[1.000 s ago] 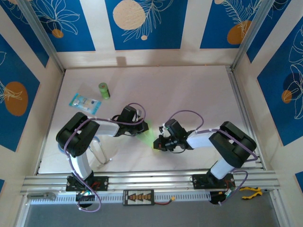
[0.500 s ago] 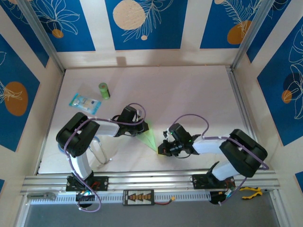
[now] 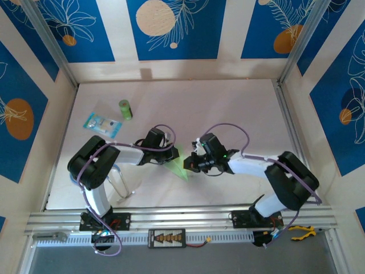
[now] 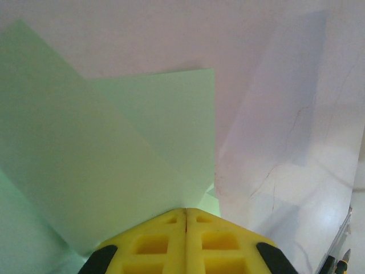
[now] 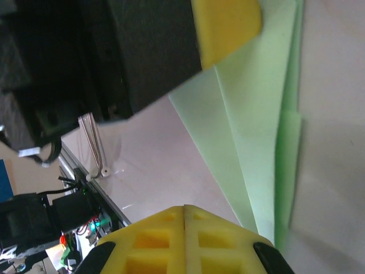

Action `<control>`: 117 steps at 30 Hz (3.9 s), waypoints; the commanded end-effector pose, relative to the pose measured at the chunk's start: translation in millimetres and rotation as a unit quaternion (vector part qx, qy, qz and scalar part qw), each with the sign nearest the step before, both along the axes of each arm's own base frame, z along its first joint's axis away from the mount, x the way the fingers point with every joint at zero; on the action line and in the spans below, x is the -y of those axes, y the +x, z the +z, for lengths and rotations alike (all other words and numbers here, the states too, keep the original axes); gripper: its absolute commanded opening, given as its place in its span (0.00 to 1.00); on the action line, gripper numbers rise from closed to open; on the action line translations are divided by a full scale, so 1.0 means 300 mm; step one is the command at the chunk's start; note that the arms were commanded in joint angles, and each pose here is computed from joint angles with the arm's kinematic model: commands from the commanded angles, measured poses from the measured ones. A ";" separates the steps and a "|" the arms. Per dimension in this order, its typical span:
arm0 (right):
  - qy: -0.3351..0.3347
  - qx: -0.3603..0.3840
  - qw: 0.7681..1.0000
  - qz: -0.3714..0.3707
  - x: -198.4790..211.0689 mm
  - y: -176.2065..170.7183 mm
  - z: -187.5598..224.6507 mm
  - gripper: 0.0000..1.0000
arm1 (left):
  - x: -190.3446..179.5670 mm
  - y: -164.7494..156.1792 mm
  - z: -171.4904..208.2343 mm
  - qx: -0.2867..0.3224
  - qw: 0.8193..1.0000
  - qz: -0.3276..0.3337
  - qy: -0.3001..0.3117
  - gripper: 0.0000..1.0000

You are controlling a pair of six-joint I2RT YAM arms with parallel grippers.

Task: Fold a paper plane with a square sheet of paper (pick it up from the middle)
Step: Fourth fold the wing at the center of the table.

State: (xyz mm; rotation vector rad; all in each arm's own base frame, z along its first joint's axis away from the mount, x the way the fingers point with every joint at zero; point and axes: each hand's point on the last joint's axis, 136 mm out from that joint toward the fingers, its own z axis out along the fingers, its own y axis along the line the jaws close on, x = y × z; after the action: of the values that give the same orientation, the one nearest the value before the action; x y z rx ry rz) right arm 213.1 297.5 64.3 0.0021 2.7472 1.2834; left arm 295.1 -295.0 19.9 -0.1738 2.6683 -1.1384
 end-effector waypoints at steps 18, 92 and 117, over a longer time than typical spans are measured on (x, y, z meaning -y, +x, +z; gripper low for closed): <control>-0.097 -0.097 0.990 -0.012 0.080 -0.072 -0.281 0.02 | -0.064 -0.047 -0.071 -0.029 0.998 0.006 0.049 0.02; -0.141 -0.103 0.985 -0.001 0.156 -0.115 -0.321 0.00 | -0.071 -0.036 -0.083 -0.005 0.998 -0.024 0.055 0.04; -0.144 -0.109 0.983 0.011 0.162 -0.135 -0.337 0.00 | -0.217 0.179 -0.058 -0.001 0.997 0.028 0.072 0.04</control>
State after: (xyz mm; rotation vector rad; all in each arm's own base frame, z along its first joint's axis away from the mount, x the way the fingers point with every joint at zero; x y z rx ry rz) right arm 214.5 292.2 11.9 -0.0010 2.8488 1.1819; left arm 319.8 -265.3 19.9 -0.1277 2.7253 -1.1355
